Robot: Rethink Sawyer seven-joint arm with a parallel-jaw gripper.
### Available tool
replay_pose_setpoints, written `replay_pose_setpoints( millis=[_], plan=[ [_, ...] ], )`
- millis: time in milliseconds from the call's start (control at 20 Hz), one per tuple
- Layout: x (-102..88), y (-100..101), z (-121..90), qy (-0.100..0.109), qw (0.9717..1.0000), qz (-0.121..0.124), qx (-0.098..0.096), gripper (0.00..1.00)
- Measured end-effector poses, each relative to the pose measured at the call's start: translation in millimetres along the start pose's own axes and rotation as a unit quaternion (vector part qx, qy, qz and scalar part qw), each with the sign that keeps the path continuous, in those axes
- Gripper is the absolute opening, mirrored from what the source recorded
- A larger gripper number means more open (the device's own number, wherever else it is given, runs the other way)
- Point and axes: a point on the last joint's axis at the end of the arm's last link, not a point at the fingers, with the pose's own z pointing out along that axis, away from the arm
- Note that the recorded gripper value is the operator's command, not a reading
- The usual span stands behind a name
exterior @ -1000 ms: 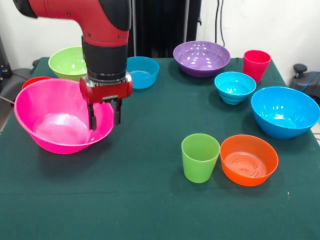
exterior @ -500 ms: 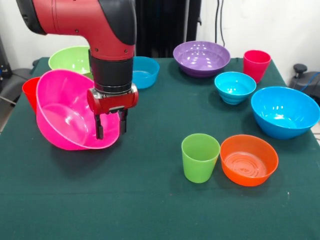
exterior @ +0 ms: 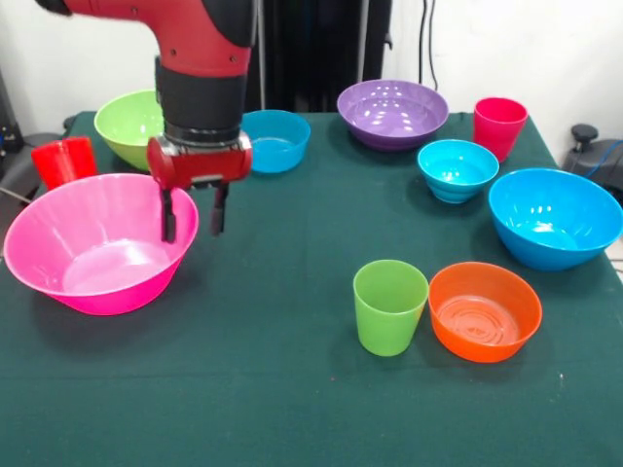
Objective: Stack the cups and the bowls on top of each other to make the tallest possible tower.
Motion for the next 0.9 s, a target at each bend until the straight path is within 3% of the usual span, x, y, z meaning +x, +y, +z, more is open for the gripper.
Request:
replay_pose_setpoints(
  millis=[300,900],
  plan=[
    [3.6,-19.3,-18.4,0.001,0.9997,0.003,0.023,1.0],
    [4.9,-23.0,-19.3,0.001,0.9997,0.011,0.023,1.0]
  ],
)
